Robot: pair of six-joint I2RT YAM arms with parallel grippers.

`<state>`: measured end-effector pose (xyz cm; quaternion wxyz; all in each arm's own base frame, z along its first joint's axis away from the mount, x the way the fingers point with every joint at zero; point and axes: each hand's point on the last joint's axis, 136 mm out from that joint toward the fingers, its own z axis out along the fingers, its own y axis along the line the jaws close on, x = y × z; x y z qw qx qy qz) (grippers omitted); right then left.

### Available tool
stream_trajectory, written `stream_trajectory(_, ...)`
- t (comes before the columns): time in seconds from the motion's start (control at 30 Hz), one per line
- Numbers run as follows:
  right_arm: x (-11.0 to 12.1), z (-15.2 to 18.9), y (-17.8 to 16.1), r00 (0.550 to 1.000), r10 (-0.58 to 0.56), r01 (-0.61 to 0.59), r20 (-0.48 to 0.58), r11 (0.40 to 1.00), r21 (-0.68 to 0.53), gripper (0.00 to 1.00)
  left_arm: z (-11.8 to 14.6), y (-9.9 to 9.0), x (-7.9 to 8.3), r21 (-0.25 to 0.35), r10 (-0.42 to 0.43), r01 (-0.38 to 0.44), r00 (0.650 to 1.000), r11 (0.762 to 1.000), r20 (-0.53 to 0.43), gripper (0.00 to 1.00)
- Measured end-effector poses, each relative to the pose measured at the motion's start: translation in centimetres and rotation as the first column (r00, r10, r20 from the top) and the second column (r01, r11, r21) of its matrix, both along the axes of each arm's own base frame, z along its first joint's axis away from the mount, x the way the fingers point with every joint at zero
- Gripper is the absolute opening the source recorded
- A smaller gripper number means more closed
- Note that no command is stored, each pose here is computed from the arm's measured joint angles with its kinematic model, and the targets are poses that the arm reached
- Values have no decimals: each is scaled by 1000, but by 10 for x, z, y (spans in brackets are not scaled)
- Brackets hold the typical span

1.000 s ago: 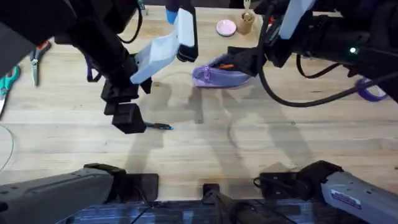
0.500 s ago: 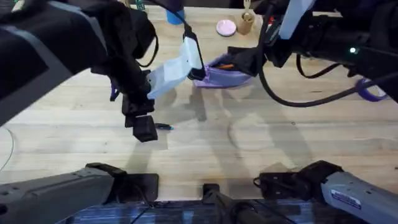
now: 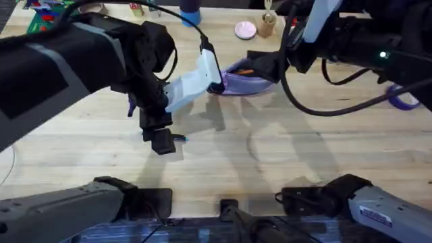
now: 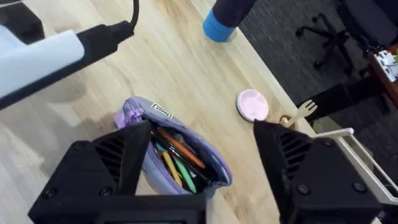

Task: Unzip the bag, pick up the pens from the table one at a time and place them inside, then zip the bag closed.

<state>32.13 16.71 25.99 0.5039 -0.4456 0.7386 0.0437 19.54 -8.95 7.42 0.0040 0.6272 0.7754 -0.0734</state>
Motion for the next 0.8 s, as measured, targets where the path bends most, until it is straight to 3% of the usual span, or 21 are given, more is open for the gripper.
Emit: stream_trajectory(0.8, 0, 0, 0, 1000, 0, 0, 1, 1000, 0, 996, -1, 5, 1, 28, -18, 18, 1000, 999, 9, 993)
